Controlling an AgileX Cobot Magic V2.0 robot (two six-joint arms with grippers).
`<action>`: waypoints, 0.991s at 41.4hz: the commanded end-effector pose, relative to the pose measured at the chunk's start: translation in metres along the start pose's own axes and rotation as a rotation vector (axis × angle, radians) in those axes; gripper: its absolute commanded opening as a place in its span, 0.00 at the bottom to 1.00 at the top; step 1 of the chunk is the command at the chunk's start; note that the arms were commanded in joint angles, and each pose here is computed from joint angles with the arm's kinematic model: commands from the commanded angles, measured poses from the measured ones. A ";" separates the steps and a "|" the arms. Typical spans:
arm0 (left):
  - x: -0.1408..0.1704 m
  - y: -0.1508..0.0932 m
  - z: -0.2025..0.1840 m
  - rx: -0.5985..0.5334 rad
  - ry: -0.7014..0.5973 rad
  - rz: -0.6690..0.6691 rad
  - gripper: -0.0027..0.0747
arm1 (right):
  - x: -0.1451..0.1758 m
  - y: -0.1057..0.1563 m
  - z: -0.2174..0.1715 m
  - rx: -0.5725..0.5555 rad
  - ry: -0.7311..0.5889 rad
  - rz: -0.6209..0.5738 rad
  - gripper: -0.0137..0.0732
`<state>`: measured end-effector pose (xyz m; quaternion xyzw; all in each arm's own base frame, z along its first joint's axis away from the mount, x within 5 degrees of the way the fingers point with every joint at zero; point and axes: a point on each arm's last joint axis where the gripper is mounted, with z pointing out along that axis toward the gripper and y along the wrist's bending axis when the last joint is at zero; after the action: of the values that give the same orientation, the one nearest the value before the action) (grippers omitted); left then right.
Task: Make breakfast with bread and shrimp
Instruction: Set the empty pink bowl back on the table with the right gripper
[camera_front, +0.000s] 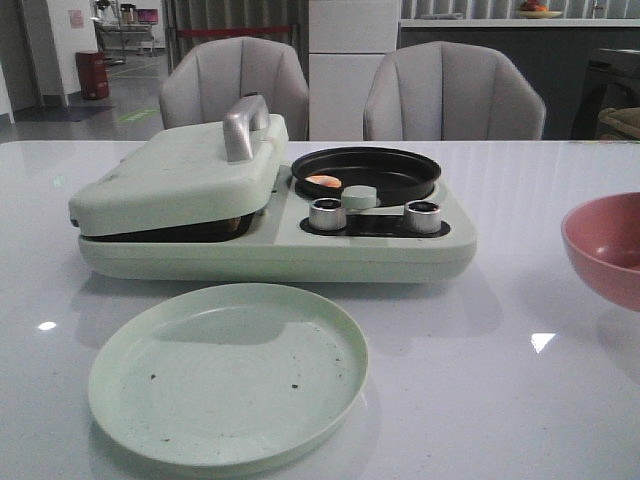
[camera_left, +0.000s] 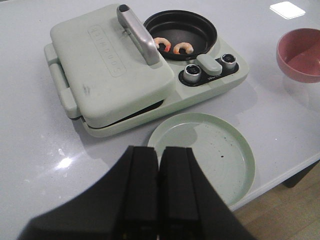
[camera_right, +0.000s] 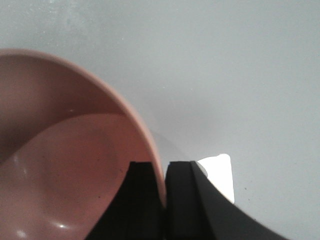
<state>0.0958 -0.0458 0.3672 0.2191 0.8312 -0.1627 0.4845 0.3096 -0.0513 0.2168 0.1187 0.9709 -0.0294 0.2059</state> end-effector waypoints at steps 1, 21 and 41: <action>-0.013 -0.002 -0.005 -0.001 -0.091 -0.009 0.16 | -0.012 -0.001 -0.007 -0.008 -0.091 -0.007 0.22; -0.013 -0.002 -0.005 -0.001 -0.091 -0.009 0.16 | -0.021 -0.003 -0.033 0.016 -0.154 -0.038 0.67; -0.013 -0.002 -0.005 -0.001 -0.091 -0.009 0.16 | 0.032 0.038 -0.176 -0.136 -0.454 -0.206 0.67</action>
<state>0.0958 -0.0458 0.3672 0.2191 0.8312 -0.1627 0.4845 0.2425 0.0057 0.3362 0.0159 0.9320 -0.0161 0.3616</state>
